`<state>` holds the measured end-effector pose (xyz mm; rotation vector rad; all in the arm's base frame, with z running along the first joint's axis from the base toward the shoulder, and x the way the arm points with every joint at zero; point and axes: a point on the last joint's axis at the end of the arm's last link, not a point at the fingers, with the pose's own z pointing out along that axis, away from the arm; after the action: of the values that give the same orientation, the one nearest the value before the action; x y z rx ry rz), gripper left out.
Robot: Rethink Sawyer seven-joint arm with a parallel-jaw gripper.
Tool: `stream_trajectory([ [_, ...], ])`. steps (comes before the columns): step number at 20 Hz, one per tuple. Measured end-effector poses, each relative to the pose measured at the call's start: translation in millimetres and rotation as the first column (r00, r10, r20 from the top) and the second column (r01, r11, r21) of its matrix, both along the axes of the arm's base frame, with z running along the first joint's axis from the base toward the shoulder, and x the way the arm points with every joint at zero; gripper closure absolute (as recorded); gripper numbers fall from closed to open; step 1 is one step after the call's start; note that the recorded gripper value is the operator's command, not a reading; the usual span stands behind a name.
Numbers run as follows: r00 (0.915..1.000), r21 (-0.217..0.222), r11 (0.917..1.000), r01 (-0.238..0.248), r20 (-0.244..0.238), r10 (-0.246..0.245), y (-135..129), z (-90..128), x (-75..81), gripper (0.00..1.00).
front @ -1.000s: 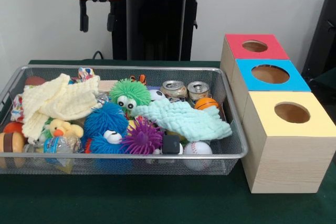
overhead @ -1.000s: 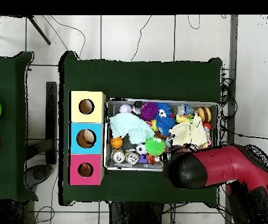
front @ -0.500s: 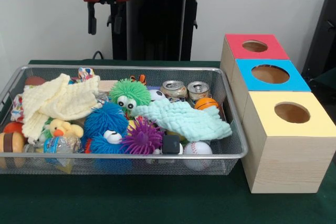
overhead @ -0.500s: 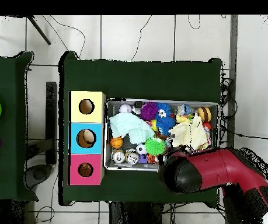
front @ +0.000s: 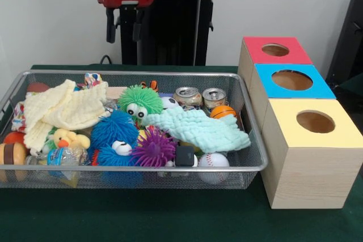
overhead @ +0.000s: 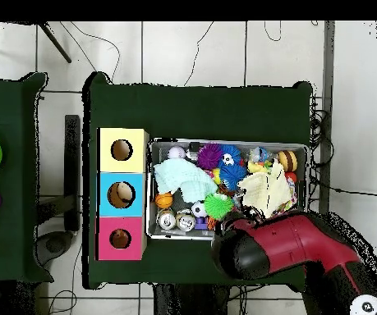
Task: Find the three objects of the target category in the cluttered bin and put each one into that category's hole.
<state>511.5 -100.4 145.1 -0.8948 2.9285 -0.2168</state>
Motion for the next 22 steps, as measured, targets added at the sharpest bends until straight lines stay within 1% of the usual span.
stream_trajectory([
  [4, 0.9996, -0.004, 0.9997, -0.024, 0.013, 0.024, 2.1, -5.1, -2.3, 0.0],
  [6, 0.9992, 0.002, 0.9994, -0.034, 0.019, 0.034, 2.4, -10.9, -4.2, 0.0],
  [16, 0.9989, 0.016, 0.9989, -0.044, 0.019, 0.044, -4.8, -32.7, -17.8, 0.0],
  [22, 0.9977, 0.02, 0.9976, -0.066, 0.017, 0.066, -0.9, -46.2, -27.0, 0.0],
])
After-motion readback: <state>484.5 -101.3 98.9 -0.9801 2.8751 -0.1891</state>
